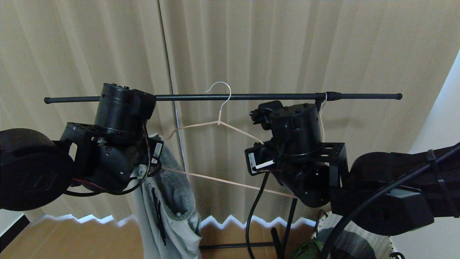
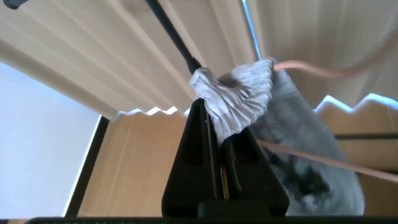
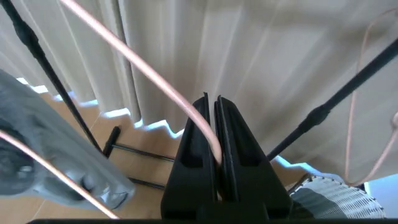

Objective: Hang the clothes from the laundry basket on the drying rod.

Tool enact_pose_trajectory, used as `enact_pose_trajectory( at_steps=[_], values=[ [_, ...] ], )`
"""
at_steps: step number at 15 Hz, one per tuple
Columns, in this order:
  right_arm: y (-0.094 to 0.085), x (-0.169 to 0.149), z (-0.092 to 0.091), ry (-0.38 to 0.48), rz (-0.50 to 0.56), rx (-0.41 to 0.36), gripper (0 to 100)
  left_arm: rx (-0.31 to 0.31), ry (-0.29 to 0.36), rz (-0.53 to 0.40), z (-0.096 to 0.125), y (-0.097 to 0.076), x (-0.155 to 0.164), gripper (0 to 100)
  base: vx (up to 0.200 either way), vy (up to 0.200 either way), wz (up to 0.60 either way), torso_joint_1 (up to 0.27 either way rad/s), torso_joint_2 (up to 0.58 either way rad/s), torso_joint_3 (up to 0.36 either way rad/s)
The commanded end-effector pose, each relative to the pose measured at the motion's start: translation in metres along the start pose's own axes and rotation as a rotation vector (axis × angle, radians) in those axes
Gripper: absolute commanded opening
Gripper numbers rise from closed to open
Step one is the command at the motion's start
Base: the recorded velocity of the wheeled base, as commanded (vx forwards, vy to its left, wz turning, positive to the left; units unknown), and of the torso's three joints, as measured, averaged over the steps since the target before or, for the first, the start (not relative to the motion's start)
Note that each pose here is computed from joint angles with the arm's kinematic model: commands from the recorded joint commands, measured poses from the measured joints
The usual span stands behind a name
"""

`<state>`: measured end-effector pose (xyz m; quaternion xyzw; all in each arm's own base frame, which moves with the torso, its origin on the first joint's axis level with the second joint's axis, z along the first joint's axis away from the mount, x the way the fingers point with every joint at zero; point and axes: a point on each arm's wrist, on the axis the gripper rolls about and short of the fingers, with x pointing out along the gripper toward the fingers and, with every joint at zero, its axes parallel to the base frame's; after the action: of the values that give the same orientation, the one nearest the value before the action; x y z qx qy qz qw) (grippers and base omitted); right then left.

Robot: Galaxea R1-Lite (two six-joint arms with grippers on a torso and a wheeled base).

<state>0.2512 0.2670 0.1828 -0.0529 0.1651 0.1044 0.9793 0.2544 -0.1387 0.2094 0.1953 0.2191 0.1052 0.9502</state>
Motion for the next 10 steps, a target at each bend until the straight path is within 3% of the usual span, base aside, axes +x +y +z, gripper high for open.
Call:
enact_pose_trajectory(
  at_steps=[1, 4, 10],
  values=[
    [0.011, -0.007, -0.004, 0.004, 0.038, -0.011, 0, -0.026, -0.017, -0.004, 0.005, 0.001, -0.003, 0, 0.0, 0.0, 0.0, 0.0, 0.0, 0.0],
    [0.035, -0.022, -0.018, -0.005, 0.138, -0.004, 0, -0.115, -0.062, -0.023, 0.022, -0.002, -0.008, 0, 0.0, 0.0, 0.0, 0.0, 0.0, 0.0],
    [0.052, -0.008, -0.035, -0.007, 0.213, 0.027, 0, -0.121, -0.125, -0.106, 0.021, -0.002, -0.044, 0, 0.0, 0.0, 0.0, 0.0, 0.0, 0.0]
  ],
)
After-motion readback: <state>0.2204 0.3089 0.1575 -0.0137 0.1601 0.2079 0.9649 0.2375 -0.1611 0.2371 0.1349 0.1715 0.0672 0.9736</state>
